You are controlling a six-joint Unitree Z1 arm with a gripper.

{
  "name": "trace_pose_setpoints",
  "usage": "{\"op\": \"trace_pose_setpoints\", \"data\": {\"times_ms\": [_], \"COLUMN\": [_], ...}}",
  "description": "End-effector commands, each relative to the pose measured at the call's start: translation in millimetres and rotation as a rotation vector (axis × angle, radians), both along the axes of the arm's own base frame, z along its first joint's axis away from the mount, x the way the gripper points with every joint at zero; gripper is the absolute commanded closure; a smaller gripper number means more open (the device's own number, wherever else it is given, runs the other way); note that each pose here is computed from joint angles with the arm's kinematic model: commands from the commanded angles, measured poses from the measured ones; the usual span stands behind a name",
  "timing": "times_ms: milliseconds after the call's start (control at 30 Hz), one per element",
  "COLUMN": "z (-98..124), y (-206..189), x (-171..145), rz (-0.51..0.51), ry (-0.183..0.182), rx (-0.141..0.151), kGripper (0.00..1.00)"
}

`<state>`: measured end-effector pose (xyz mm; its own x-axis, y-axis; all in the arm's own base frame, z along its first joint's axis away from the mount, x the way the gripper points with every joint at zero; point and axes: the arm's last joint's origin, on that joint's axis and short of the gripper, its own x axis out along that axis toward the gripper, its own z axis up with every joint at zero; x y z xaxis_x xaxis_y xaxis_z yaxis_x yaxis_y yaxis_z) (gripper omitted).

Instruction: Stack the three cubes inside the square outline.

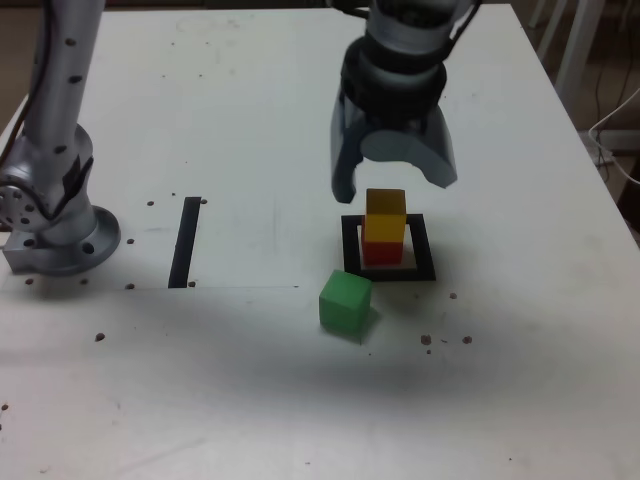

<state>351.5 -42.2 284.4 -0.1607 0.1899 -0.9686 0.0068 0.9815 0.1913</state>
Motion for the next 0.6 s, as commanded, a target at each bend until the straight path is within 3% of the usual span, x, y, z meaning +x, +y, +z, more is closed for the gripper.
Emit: {"op": "trace_pose_setpoints", "data": {"times_ms": [0,167,333,567], "z": [11.9,27.0,37.3,44.3], "y": [0.0,1.9,-4.0,-37.7], "x": [-8.1,-24.6,-43.7,-71.4], "rz": [-0.001,-0.016,-0.091,-0.204], "ry": [0.001,0.037,0.073,0.076], "rx": [-0.011,-0.022,-0.06,-0.088], "kGripper": [0.0,0.0,0.0,0.01]}}
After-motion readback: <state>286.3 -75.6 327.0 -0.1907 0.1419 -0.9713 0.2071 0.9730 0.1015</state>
